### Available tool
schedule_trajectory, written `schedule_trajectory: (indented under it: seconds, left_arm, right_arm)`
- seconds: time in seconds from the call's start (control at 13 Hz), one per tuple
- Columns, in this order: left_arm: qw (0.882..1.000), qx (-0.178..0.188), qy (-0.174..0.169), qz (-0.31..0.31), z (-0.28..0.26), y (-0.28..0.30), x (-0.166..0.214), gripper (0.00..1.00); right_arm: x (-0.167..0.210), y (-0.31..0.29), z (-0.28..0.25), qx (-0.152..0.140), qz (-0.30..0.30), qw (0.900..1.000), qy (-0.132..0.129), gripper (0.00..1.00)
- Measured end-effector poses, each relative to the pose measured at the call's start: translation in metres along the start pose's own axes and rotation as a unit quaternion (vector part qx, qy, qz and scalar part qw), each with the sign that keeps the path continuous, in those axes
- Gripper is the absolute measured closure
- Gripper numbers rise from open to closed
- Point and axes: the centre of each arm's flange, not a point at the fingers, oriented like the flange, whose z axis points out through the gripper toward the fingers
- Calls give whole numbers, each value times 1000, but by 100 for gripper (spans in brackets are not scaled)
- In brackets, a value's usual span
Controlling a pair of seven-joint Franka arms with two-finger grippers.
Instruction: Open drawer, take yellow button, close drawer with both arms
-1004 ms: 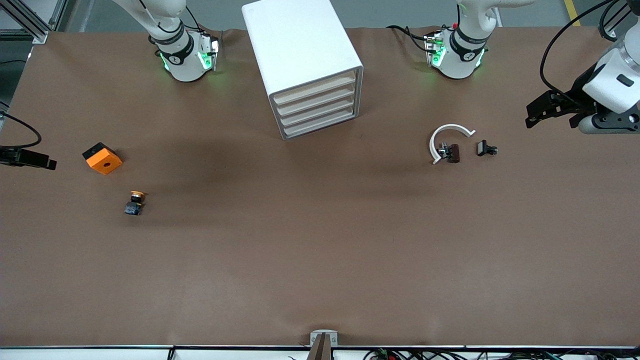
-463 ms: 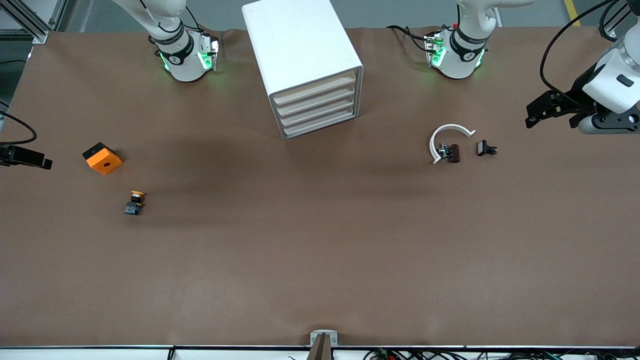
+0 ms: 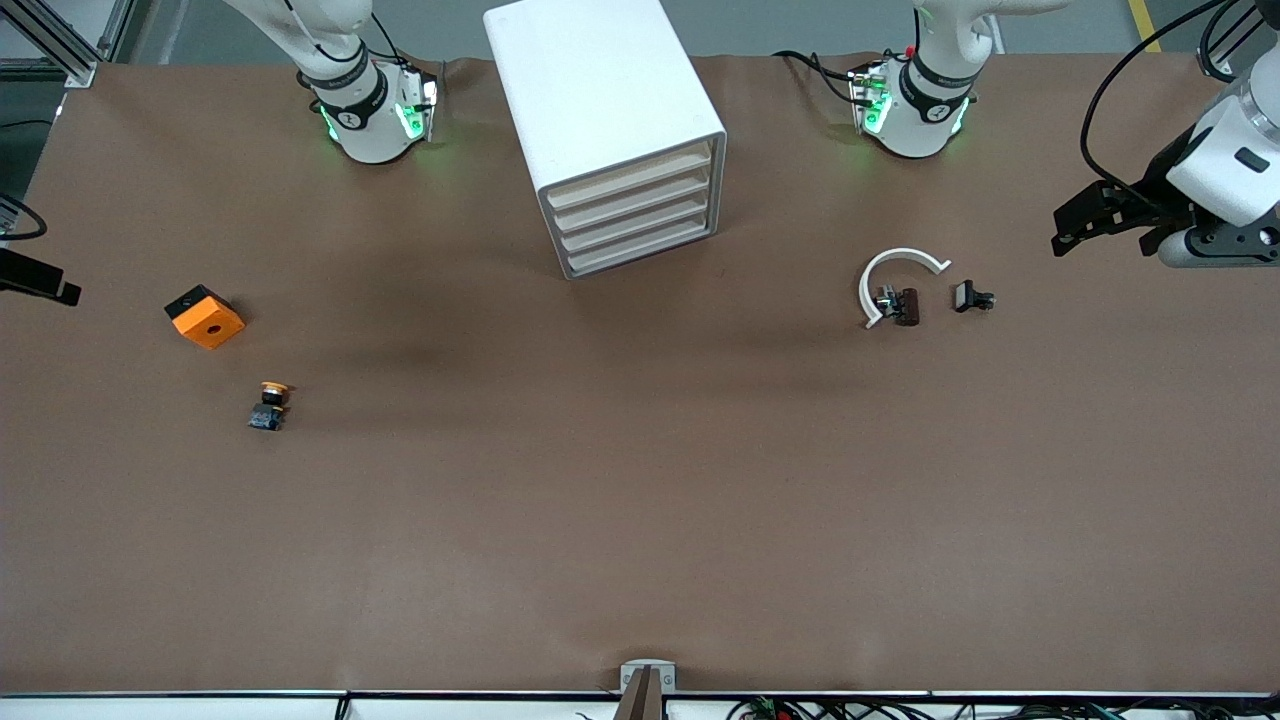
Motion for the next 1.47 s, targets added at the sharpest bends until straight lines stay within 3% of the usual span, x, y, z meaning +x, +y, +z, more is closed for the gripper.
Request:
schedule_trajectory:
  seconds: [0.31,0.62,0.93,1.47]
  left_arm:
    - [1000,0,0,0,0,0,0,0]
    - [1000,0,0,0,0,0,0,0]
    - [1000,0,0,1,0,1,0,0]
    - [1000,0,1,1,-1,1,0,0]
  right_arm:
    - [-12,-9,-11,8,15,1000,-4,0]
    - [-30,-6,-28,6,25,1000,10,0]
    - [-55,15,-51,9,3,1000,29,0]
    - [-62,9,-43,10,-14,999,32,0]
